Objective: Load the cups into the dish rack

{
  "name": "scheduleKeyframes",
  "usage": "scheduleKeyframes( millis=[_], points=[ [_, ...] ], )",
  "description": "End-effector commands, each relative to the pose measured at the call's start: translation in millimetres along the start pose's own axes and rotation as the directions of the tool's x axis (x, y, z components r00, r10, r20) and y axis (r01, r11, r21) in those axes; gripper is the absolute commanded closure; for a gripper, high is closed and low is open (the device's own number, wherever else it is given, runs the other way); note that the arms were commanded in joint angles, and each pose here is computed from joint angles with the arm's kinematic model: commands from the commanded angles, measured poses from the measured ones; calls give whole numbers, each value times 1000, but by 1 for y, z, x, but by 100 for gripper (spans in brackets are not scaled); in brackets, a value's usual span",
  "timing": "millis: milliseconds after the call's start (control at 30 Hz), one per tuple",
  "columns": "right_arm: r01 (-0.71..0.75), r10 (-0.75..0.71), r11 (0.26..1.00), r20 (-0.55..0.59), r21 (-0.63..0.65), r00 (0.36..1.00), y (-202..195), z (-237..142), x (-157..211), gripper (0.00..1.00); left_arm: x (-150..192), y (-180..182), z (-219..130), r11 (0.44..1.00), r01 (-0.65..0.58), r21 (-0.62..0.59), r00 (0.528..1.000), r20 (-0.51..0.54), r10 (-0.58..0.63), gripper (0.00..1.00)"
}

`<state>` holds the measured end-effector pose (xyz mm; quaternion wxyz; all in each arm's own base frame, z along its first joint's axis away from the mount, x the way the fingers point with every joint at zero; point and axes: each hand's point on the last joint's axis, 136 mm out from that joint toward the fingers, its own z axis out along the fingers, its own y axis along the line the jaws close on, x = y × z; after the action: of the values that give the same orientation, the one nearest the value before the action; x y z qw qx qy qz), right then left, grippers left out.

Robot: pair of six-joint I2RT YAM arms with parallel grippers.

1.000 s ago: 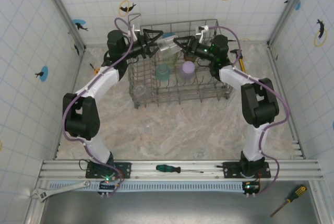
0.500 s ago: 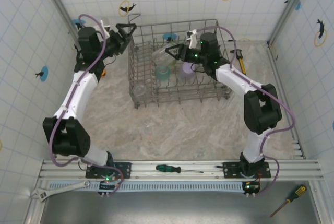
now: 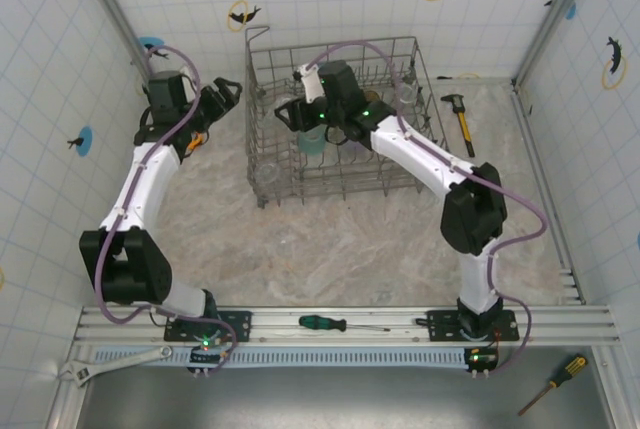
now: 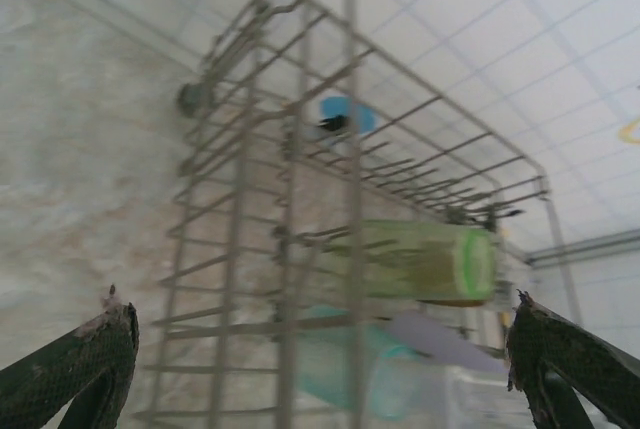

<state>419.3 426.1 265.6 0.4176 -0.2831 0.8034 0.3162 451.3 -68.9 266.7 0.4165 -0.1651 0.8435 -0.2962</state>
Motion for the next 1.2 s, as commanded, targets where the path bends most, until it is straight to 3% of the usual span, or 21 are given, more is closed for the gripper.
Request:
scheduleKeyframes(
  millis=[0,367,1167],
  points=[
    [93,-90,989,-35,110,995,-10,10,0,48,12,39,0,987,-75,-141,997,-5,75,3],
    [193,-184,968,-70,161,980,2,45,15,48,33,91,-4,954,-99,-282,995,-17,98,3],
    [220,-213,969,-68,111,975,20,81,32,46,40,95,0,953,-99,-286,995,-47,89,3]
  ],
)
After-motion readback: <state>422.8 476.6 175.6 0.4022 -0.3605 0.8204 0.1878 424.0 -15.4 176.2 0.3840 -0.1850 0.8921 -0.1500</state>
